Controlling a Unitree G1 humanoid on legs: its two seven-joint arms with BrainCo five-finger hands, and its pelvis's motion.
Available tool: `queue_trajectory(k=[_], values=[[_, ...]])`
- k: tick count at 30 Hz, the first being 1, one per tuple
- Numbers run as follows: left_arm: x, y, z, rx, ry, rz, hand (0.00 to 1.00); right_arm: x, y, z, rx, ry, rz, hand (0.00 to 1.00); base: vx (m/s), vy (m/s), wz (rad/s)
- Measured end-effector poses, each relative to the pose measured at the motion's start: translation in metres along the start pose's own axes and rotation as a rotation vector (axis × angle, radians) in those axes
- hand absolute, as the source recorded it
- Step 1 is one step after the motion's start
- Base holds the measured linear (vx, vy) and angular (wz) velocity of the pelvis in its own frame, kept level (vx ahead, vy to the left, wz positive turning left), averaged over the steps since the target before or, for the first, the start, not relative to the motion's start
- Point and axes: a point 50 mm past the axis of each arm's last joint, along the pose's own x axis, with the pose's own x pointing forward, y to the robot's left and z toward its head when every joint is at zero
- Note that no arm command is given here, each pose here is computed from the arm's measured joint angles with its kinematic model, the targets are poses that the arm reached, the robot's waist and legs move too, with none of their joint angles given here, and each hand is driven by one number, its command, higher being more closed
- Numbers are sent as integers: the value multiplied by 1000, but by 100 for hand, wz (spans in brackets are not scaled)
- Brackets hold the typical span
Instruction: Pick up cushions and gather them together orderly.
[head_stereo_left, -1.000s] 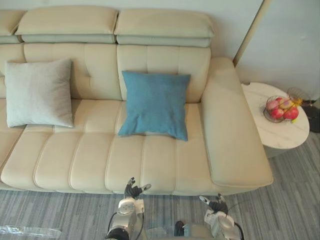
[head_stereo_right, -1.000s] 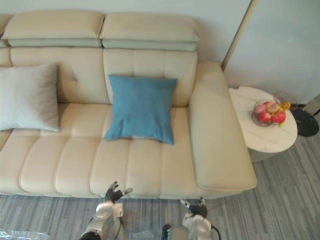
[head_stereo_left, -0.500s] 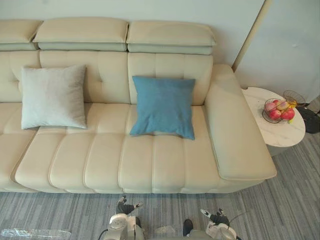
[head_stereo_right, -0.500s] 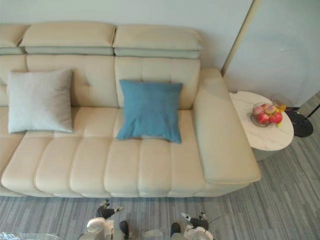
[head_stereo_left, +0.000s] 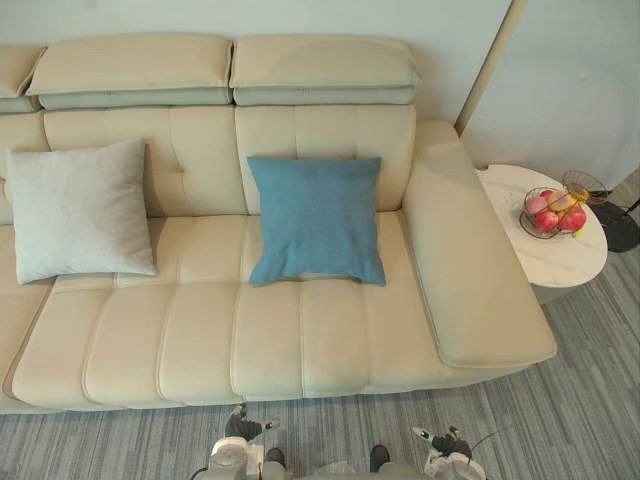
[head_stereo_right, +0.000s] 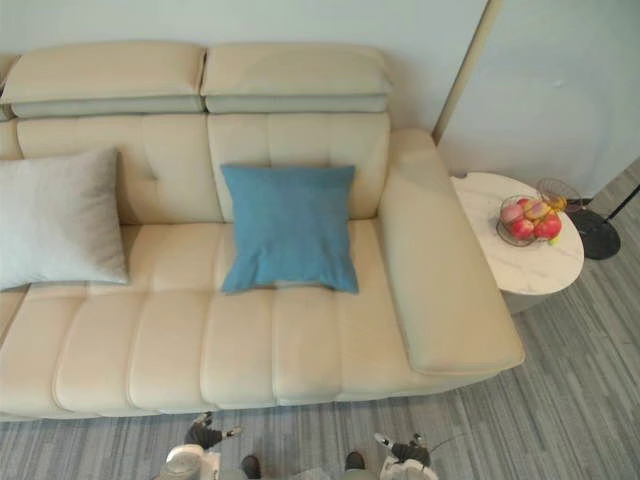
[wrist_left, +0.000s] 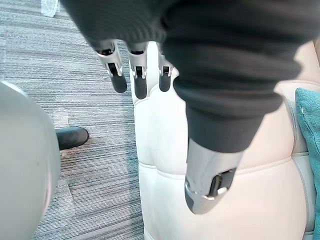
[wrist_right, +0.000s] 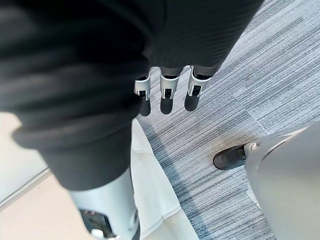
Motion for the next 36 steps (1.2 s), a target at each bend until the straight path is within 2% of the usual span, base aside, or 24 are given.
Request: queue_trajectory(k=[9,13,17,21,25,31,34,36], values=[[-1,-4,-3,20,15,-51,0,0,-10,-4,-3,30,-16,0,13,-3,-14],[2,-4,2,31,9,-56,0,1,-8,0,1,20,-10,0,-29,2,-132],[10,9,26,74,-52,-31,0,3,5,17,-17,-32,26,0,-74,-47,-158],[13,19,42,44,-106,0,0,4,2,22,-87,-54,27,0,-33,-151,-127],[12,26,38,13,-95,24,0,6,-3,29,-178,-85,27,0,55,-249,-116],[9,15,23,-25,-43,1,0,4,-16,5,-197,3,6,0,54,-189,-71],[3,6,1,-40,25,-22,0,5,-18,8,-196,-5,0,0,76,-84,-112],[2,7,2,-43,12,-22,0,5,-18,9,-189,-6,-3,0,113,-12,-160]])
